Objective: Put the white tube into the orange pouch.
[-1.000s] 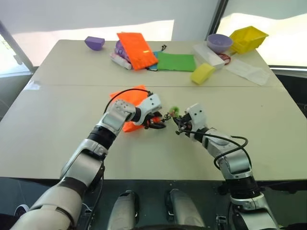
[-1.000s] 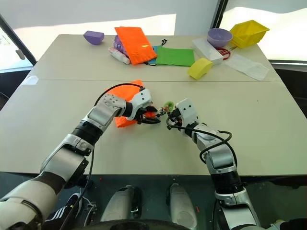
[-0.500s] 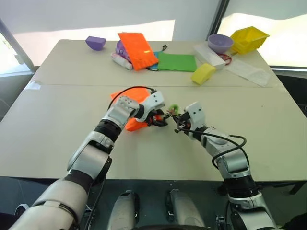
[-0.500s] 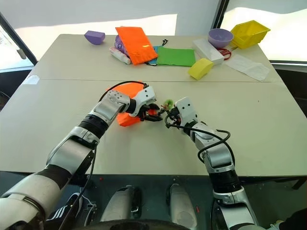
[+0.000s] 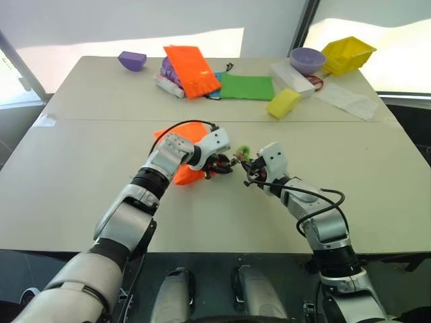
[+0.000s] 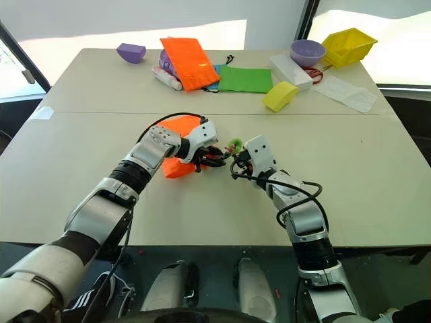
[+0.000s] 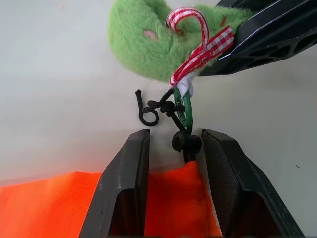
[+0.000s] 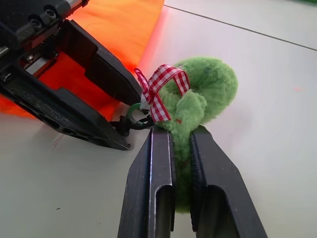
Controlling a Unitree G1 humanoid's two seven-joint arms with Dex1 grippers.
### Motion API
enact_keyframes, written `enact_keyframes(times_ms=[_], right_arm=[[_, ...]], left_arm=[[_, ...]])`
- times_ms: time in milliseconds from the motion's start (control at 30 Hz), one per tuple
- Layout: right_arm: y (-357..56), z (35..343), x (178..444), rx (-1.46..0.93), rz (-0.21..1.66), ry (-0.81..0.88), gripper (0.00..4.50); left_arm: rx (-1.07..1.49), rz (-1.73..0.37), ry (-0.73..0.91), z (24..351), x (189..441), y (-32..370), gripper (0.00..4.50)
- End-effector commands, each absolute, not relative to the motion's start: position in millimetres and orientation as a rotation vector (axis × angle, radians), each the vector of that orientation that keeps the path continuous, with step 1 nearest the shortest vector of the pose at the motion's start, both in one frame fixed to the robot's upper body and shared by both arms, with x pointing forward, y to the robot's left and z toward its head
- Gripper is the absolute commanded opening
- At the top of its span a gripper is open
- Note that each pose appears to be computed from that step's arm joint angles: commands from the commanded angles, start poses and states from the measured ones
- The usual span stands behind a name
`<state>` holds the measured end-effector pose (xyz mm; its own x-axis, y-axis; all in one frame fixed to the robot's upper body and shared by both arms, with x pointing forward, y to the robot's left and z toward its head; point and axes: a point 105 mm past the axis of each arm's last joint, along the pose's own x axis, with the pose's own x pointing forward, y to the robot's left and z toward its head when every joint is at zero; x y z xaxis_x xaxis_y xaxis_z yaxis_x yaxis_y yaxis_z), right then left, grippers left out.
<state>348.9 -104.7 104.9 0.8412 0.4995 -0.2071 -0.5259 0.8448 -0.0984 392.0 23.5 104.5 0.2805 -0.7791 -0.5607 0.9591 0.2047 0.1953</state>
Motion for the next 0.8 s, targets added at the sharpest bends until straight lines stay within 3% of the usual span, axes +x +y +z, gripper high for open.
enact_keyframes(times_ms=[33,400,500,800], right_arm=[[-101,120,352,-0.162,0.551,0.118,0.0],[-99,120,353,-0.167,0.553,0.119,0.0],[-99,120,353,-0.167,0.556,0.12,0.0],[-97,121,353,-0.16,0.561,0.119,0.0]], left_arm=[[0.624,-1.264,0.406,98,390,28,1.79],[0.637,-1.234,0.374,100,395,30,1.79],[0.625,-1.29,0.37,102,388,26,0.92],[0.605,-1.301,0.372,103,385,26,0.92]])
